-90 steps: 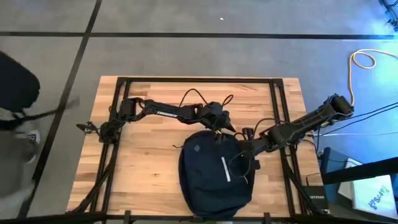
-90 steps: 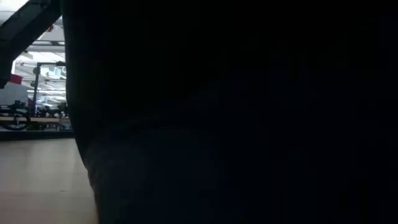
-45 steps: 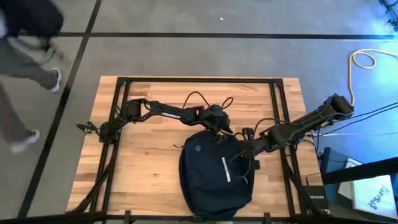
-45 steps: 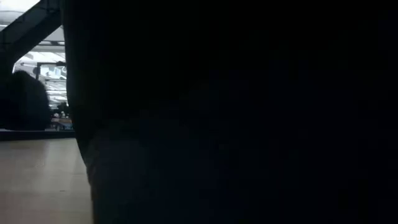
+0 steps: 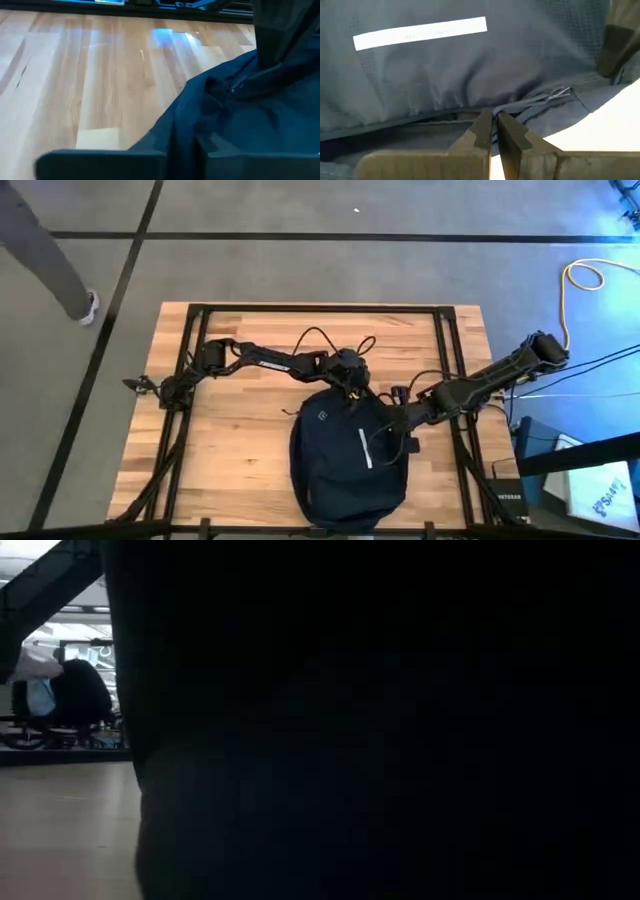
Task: Unpack backpack
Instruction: Close the blue backpack
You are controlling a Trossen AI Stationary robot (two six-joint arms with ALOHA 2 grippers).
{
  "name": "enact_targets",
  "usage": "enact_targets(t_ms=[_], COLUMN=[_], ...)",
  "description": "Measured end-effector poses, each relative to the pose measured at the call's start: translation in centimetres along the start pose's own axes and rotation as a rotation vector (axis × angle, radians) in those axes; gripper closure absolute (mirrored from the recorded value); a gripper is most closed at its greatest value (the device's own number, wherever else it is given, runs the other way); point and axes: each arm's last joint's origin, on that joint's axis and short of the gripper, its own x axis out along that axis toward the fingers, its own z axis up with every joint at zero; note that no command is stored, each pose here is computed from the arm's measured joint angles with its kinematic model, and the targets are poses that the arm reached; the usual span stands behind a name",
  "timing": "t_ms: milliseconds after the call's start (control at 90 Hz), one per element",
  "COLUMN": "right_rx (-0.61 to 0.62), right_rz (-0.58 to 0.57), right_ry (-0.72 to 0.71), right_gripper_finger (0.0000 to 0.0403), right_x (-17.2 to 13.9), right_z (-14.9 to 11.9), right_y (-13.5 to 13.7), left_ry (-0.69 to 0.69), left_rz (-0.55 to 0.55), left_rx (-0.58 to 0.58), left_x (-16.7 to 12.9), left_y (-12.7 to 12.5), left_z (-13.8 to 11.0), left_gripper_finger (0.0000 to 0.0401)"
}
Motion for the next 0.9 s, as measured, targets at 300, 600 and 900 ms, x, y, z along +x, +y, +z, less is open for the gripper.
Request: enact_targets(t_ms=[300, 600, 900], right_rx=[0.026, 0.026, 0.027], right_rz=[0.047, 0.130, 0.179], right_ry=[0.013, 0.049, 0.058], right_gripper_finger=[0.0403, 0.0403, 0.0403], right_x=[0.0, -0.3, -0.7], right_z=[0.0, -1.0, -2.0], right_y=[0.2, 2.3, 4.6], left_ry=[0.009, 0.005, 0.062], left_rz=[0.002, 0.033, 0.186], left_rx=[0.007, -0.035, -0.042], left_x=[0.0, -0.3, -3.7], left_y=[-0.2, 0.8, 2.4], left_z=[0.0, 0.0, 2.0], left_gripper_finger=[0.0401, 0.0401, 0.0401])
